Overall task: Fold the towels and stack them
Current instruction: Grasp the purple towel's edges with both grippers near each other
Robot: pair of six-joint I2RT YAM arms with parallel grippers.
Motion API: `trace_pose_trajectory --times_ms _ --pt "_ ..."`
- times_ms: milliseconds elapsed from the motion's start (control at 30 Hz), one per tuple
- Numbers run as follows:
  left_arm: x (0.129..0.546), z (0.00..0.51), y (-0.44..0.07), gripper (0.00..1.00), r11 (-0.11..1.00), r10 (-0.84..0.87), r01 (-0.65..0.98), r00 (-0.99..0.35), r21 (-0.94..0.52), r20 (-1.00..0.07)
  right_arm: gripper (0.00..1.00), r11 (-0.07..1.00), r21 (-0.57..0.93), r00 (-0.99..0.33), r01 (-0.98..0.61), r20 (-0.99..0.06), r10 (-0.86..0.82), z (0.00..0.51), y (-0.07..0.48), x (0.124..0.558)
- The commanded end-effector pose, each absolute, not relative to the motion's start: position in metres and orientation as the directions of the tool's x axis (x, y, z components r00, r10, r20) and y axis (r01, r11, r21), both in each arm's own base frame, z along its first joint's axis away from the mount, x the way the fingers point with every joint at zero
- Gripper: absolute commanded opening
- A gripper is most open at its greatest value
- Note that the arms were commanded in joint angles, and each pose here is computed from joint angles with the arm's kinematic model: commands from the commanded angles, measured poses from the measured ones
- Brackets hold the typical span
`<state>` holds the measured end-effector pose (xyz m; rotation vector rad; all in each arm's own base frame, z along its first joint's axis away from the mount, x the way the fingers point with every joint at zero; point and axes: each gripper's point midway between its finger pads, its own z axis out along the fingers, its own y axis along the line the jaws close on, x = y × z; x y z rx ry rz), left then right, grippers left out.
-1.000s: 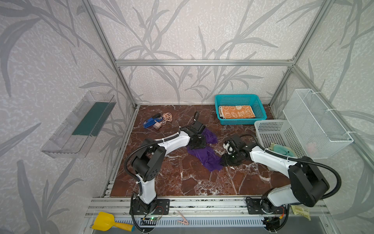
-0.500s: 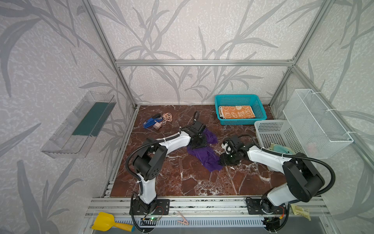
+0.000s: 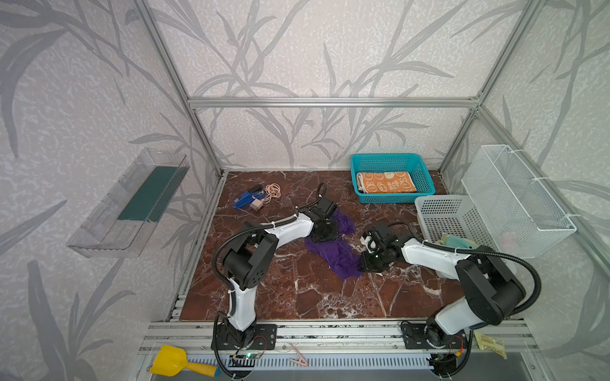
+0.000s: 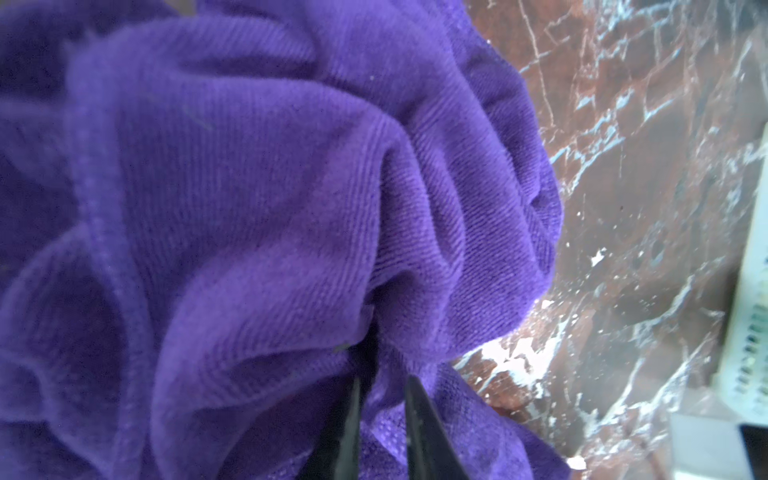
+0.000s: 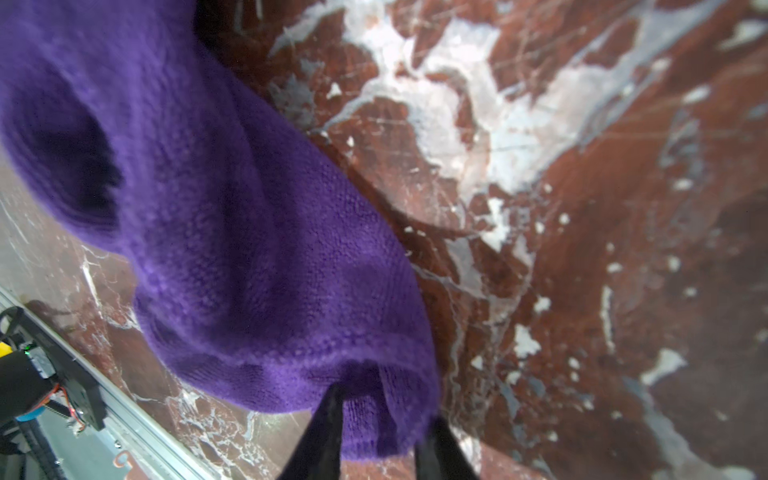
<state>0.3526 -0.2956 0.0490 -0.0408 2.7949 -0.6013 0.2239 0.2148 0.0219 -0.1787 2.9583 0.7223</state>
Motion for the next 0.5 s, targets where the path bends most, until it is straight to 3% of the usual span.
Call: trace_pose_trajectory --times_ms 0,100,233,400,467 --pt "0.364 0.078 -0.304 0.1 0.895 -0.09 0.068 -0.941 -0.441 -0.327 0.18 0.884 0.447 -0.988 -0.137 -0.123 -0.09 0.023 0.214 0.222" --pt "0.368 0.092 -0.299 0.0 0.909 -0.071 0.089 -0.93 -0.408 -0.361 0.09 0.898 0.417 -0.984 -0.14 -0.158 -0.08 0.028 0.208 0.227" --pt "0.375 0.12 -0.289 0.0 0.921 -0.049 0.127 -0.9 -0.369 -0.432 0.03 0.907 0.389 -0.975 -0.161 -0.203 -0.086 0.041 0.204 0.234" --pt "0.389 0.153 -0.247 0.0 0.958 -0.075 0.088 -0.84 -0.272 -0.537 0.03 0.906 0.35 -0.951 -0.239 -0.272 -0.146 0.07 0.206 0.248" --pt "0.394 0.156 -0.224 0.0 0.966 -0.102 0.051 -0.827 -0.254 -0.553 0.09 0.9 0.328 -0.936 -0.286 -0.296 -0.19 0.081 0.21 0.255"
